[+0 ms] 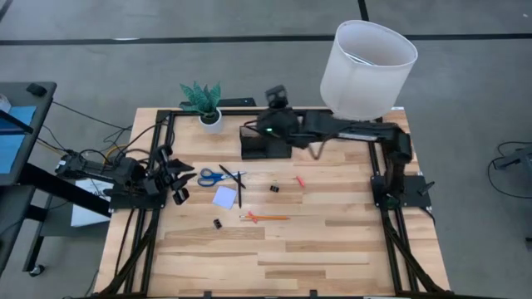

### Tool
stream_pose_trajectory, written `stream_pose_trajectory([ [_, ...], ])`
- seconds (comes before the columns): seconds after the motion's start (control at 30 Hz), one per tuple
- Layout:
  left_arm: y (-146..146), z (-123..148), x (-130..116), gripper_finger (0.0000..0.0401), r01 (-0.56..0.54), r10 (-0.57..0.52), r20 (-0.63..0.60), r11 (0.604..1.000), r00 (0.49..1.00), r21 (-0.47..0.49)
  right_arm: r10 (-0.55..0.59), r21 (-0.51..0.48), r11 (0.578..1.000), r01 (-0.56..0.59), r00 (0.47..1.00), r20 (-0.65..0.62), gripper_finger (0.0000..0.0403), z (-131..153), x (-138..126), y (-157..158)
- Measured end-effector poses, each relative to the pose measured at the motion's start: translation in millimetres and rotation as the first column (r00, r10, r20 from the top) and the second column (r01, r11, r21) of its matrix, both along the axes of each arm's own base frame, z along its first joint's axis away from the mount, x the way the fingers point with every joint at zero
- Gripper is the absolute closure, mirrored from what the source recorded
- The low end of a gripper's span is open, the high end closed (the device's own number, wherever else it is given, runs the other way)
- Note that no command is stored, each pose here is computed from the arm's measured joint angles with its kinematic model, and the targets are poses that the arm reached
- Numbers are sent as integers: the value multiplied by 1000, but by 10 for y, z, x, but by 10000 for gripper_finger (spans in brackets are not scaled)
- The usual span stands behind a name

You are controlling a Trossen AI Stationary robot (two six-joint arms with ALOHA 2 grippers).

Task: Pick and place office supplies into organizer
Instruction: Put the yellow pencil into the desk organizer

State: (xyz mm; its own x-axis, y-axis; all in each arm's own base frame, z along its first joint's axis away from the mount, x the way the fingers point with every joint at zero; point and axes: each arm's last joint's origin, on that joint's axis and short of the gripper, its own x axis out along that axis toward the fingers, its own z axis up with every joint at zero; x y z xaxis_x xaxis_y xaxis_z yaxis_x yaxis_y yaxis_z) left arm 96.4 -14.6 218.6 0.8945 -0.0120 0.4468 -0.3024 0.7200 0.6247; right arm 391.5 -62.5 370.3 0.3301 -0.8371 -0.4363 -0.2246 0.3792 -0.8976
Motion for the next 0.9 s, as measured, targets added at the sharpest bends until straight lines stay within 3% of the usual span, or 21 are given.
stream_pose_trajectory([
  [0.1, 5, 1, 0, 330, -4, 4, 0, 1000, 1000, -27, -14, 223, 974, -24, 986, 167, 336, 175, -237, 90],
  [0.23, 11, 13, -2, 330, -4, 5, 2, 998, 1000, -70, -77, 489, 869, -72, 957, 278, 336, 312, -483, 165],
  [0.33, 16, 77, 8, 330, -4, 1, -19, 991, 1000, -131, -125, 605, 793, -77, 951, 284, 336, 357, -610, 199],
  [0.57, -8, 171, 179, 330, -29, -23, -217, 973, 976, -231, -184, 715, 698, 31, 973, 137, 336, 165, -720, 268],
  [0.77, -29, 290, 379, 330, -117, 0, -371, 949, 929, -294, -198, 727, 676, 123, 980, 18, 336, -195, -716, 372],
  [0.9, -60, 387, 512, 330, -145, -32, -488, 936, 872, -321, -174, 740, 669, 72, 983, 61, 336, -361, -795, 506],
])
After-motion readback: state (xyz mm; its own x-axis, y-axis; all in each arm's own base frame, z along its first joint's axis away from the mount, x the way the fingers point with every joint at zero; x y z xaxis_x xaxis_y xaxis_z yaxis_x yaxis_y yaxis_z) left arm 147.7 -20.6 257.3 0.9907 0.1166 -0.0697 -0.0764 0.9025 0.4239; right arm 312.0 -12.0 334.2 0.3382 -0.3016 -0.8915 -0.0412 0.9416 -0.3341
